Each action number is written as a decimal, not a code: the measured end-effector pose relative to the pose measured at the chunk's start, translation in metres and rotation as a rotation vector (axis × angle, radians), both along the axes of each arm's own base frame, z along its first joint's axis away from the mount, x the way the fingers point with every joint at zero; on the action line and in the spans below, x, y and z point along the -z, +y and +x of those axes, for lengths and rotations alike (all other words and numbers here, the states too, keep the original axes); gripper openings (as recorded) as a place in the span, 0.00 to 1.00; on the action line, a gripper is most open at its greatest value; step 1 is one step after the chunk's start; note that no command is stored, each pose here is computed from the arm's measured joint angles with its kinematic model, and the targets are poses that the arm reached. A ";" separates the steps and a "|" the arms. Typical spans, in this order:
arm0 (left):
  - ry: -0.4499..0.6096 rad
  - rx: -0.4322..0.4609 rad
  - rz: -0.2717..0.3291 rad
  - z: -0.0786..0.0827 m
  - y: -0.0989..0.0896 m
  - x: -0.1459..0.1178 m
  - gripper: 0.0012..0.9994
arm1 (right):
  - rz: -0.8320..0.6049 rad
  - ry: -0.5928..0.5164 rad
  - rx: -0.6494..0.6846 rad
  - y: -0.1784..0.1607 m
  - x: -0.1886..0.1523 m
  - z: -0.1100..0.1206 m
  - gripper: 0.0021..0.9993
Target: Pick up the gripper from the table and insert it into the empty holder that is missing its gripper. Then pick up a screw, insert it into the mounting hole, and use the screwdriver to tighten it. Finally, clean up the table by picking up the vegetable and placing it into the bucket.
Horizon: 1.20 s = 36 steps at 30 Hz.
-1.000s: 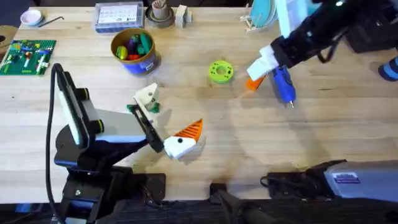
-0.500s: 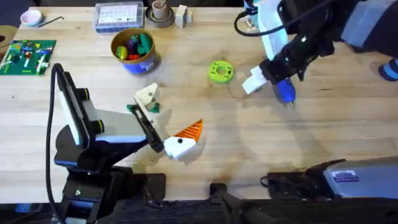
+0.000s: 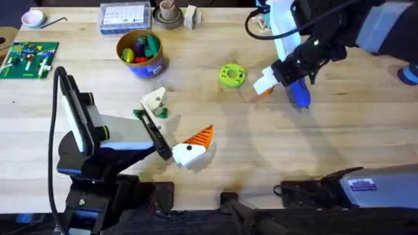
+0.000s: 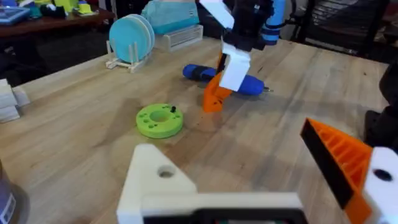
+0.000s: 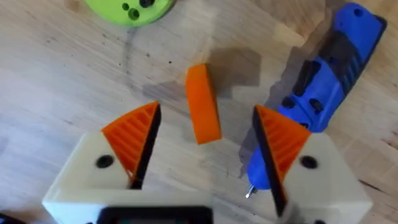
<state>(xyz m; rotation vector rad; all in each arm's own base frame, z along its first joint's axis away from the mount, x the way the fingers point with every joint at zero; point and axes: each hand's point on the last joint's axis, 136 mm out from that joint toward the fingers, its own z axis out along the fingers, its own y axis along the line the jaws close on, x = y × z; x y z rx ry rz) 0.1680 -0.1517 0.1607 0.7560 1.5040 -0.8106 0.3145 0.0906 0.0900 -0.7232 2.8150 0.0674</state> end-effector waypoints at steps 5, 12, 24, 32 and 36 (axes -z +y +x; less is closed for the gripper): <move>0.000 0.000 0.000 0.000 0.000 0.000 0.99 | 0.003 -0.010 0.000 0.001 0.000 0.003 0.51; 0.000 0.000 0.000 0.000 0.000 0.000 0.99 | 0.004 -0.016 0.002 0.001 -0.001 0.004 0.01; 0.000 0.000 0.000 0.000 0.000 0.000 0.99 | 0.040 -0.134 0.007 -0.006 -0.063 -0.023 0.01; -0.003 0.000 0.002 0.000 0.000 0.000 0.99 | 0.299 -0.288 -0.040 0.022 -0.141 -0.060 0.01; -0.003 0.000 0.002 0.000 0.000 0.000 0.99 | 0.436 -0.317 -0.051 0.033 -0.171 -0.090 0.01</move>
